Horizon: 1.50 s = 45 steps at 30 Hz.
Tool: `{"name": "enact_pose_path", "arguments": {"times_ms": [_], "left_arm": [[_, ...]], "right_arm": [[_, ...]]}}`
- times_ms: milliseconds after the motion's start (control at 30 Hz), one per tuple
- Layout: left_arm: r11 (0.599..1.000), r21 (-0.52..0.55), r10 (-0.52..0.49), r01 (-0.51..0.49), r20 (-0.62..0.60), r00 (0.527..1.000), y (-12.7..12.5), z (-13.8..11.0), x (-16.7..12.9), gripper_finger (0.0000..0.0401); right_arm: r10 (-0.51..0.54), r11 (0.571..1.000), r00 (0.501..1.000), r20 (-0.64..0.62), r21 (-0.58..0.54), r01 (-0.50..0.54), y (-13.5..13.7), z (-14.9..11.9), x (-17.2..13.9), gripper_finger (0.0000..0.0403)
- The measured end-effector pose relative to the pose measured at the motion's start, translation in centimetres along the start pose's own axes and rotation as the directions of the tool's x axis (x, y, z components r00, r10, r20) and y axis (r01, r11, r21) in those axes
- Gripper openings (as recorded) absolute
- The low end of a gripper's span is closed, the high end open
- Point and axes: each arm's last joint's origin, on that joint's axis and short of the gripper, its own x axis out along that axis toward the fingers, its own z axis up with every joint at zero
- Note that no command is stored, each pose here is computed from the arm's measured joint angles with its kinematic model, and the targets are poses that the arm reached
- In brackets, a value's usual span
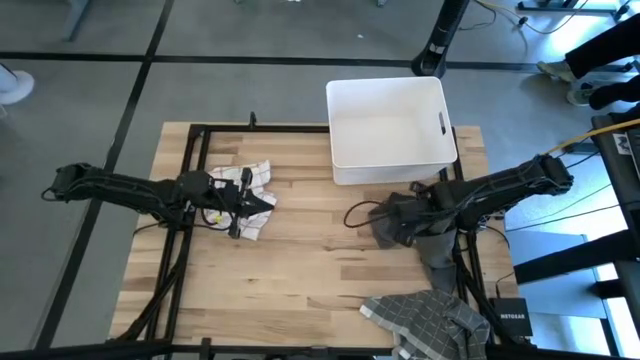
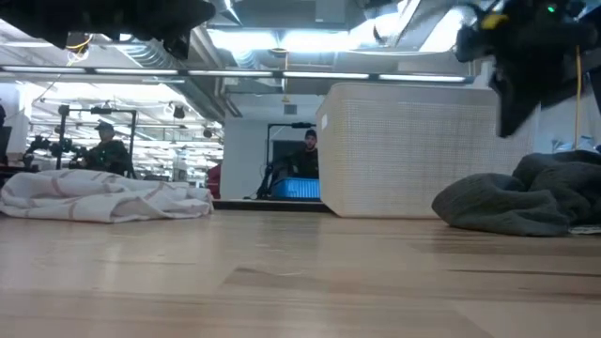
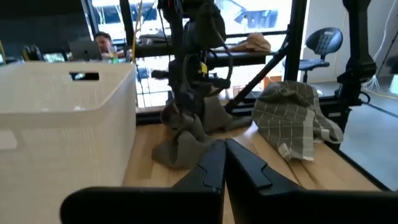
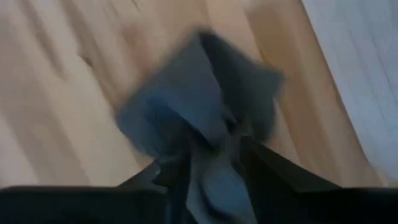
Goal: Fold towel
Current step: Fold the gray towel
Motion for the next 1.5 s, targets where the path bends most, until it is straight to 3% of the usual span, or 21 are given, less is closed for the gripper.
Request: {"name": "enact_pose_path", "arguments": {"times_ms": [167, 400, 533, 700, 867, 1033, 1167, 1300, 1500], "left_arm": [[1.000, 0.001, 0.004, -0.004, 0.002, 1.000, 0.0, 0.0, 0.0, 0.0000], [1.000, 0.002, 0.005, -0.005, -0.002, 1.000, 0.0, 0.0, 0.0, 0.0000], [1.000, 0.018, 0.005, -0.005, -0.002, 1.000, 0.0, 0.0, 0.0, 0.0000], [1.000, 0.016, 0.005, -0.005, -0.004, 1.000, 0.0, 0.0, 0.0, 0.0000], [1.000, -0.013, -0.001, 0.001, 0.012, 1.000, -0.1, 0.3, 0.0, 0.0000], [1.000, -0.013, -0.014, 0.014, 0.028, 1.000, -0.3, 1.2, 0.1, 0.0000], [1.000, -0.022, -0.014, 0.014, -0.003, 1.000, -0.5, 1.7, 0.1, 0.0000], [0.999, -0.039, 0.014, -0.016, -0.062, 0.998, -1.0, 2.6, 0.2, 0.0000], [0.998, 0.004, 0.064, -0.064, -0.135, 0.989, -2.0, 3.4, 0.0, 0.0000]], "right_arm": [[-0.017, 1.000, 0.996, -0.086, -0.017, 0.016, -0.3, -1.3, 1.6, 0.0171], [-0.019, 0.999, 0.989, -0.146, -0.029, 0.015, -0.5, -2.6, 3.4, 0.0157], [0.009, 0.999, 0.994, -0.110, -0.032, -0.013, -0.3, -2.2, 3.5, 0.0113], [-0.008, 0.997, 0.995, -0.096, -0.076, 0.001, -0.3, -2.2, 3.5, 0.0016], [0.039, 0.997, 0.999, -0.022, -0.059, -0.041, 0.2, -1.2, 3.0, 0.0012], [0.104, 0.991, 0.979, 0.178, -0.097, -0.088, 1.1, 1.5, 0.4, 0.0007], [0.160, 0.983, 0.908, 0.387, -0.151, -0.109, 1.9, 3.9, -1.9, 0.0004], [0.192, 0.976, 0.787, 0.586, -0.194, -0.094, 2.5, 5.8, -3.5, 0.0004], [0.129, 0.986, 0.611, 0.781, -0.166, 0.004, 3.3, 7.9, -3.7, 0.0004]]}}
